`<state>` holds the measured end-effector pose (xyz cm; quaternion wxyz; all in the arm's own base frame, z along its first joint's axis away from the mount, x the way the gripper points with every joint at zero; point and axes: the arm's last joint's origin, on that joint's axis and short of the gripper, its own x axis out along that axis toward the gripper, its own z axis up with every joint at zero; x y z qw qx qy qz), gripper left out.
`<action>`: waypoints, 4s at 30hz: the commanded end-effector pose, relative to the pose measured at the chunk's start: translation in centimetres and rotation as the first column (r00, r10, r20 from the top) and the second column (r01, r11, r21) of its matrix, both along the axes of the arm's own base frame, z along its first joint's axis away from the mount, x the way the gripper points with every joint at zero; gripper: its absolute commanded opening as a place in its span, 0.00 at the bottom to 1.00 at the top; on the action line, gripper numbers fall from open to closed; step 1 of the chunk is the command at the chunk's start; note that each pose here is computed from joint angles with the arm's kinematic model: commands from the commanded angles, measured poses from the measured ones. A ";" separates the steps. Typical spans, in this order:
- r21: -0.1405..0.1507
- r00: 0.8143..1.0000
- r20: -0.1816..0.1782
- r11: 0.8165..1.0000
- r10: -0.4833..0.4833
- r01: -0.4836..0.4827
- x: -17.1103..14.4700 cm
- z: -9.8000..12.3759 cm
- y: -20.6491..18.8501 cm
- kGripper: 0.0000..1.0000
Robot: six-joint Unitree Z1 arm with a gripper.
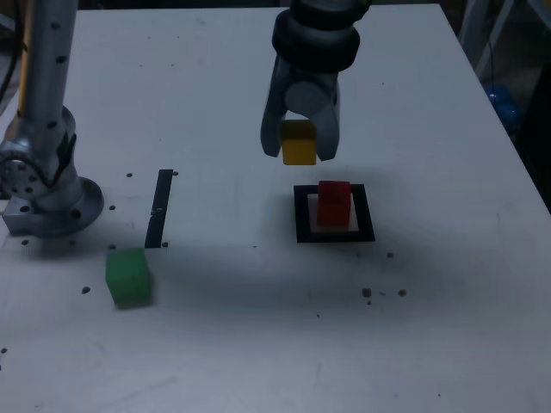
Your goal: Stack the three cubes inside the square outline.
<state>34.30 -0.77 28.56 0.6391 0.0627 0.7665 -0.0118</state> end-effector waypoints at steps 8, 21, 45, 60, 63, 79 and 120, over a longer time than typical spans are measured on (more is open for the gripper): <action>-0.026 1.000 0.002 0.999 -0.019 0.019 2.2 -0.7 -2.0 0.33; -0.040 1.000 -0.004 0.999 -0.025 0.025 3.6 -1.6 -2.6 0.33; -0.045 0.999 -0.016 0.998 -0.038 0.037 4.1 -2.8 -2.7 0.98; -0.031 1.000 -0.008 0.999 -0.029 0.029 2.6 -1.7 -2.4 1.00; -0.019 1.000 0.006 1.000 -0.021 0.021 1.5 -0.7 -2.2 1.00; 0.014 0.999 -0.017 0.999 0.037 -0.037 -8.6 1.6 -2.2 0.99; -0.118 0.975 -0.211 0.989 0.064 -0.090 -19.8 -5.4 -10.9 0.97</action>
